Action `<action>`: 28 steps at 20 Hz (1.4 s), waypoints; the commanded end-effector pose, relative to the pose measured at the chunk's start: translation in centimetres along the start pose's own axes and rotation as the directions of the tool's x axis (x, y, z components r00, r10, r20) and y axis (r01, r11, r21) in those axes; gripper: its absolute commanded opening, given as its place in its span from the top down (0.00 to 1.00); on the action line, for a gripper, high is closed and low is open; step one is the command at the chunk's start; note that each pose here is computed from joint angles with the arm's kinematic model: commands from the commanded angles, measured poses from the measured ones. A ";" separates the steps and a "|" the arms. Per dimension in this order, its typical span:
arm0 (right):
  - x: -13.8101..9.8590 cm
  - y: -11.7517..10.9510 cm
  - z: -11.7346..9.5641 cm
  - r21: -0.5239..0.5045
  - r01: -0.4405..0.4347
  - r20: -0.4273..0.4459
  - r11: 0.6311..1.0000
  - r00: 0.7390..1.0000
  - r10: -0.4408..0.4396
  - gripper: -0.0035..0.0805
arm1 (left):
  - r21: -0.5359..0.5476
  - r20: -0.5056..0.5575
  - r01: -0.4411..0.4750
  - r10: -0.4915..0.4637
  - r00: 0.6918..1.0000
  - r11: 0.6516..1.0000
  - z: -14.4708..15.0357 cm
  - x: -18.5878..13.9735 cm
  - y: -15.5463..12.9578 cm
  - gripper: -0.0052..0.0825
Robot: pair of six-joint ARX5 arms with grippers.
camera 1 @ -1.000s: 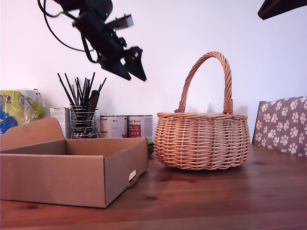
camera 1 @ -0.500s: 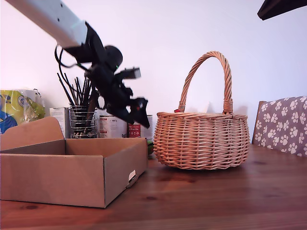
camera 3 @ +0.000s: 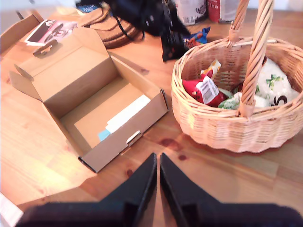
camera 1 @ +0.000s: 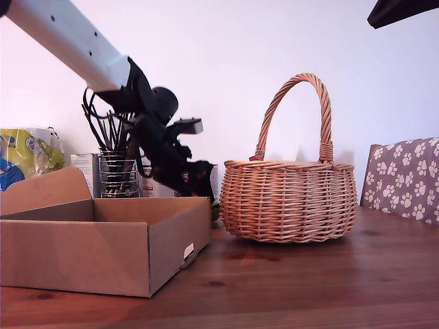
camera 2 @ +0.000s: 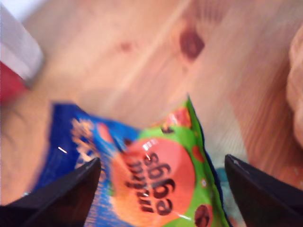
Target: Move the bags of Easter eggs from the cardboard box on the left into the woven basket on the right side.
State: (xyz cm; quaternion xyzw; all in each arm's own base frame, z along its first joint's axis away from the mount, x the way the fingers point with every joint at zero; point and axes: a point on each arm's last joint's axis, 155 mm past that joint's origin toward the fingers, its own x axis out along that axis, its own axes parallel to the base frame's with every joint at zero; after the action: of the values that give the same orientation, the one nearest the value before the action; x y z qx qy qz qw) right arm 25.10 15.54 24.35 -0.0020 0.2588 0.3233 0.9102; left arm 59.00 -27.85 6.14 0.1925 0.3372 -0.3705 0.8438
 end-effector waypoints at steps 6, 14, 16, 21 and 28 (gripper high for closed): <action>0.3 0.2 0.7 0.016 -0.013 0.036 1.000 0.999 0.012 0.97 | -0.146 -0.010 -0.015 0.014 1.000 0.989 -1.2 1.5 0.4 0.07; 0.2 0.2 2.0 0.019 -0.016 0.088 1.000 0.996 0.014 0.97 | -0.317 -0.003 -0.035 0.035 0.999 0.948 -2.0 2.4 1.6 0.07; 0.2 0.2 2.0 0.019 -0.016 0.089 1.000 0.996 0.014 0.97 | -0.315 -0.010 -0.039 0.037 0.999 0.948 -2.3 2.6 1.6 0.07; 0.2 0.3 2.0 0.022 -0.017 0.089 1.000 0.996 0.015 0.97 | -0.396 -0.030 -0.004 -0.009 0.999 0.918 -3.7 2.9 1.5 0.10; 0.2 0.3 2.1 0.048 -0.020 0.092 0.999 0.996 0.015 0.97 | -0.463 -0.095 -0.013 -0.035 0.995 0.886 -5.6 2.7 1.1 0.41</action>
State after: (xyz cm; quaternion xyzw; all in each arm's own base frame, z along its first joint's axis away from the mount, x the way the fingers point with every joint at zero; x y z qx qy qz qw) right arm 26.17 15.94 26.61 0.0349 0.2206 0.3194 0.9209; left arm 59.49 -25.79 3.81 0.0025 0.4268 -0.2853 0.8582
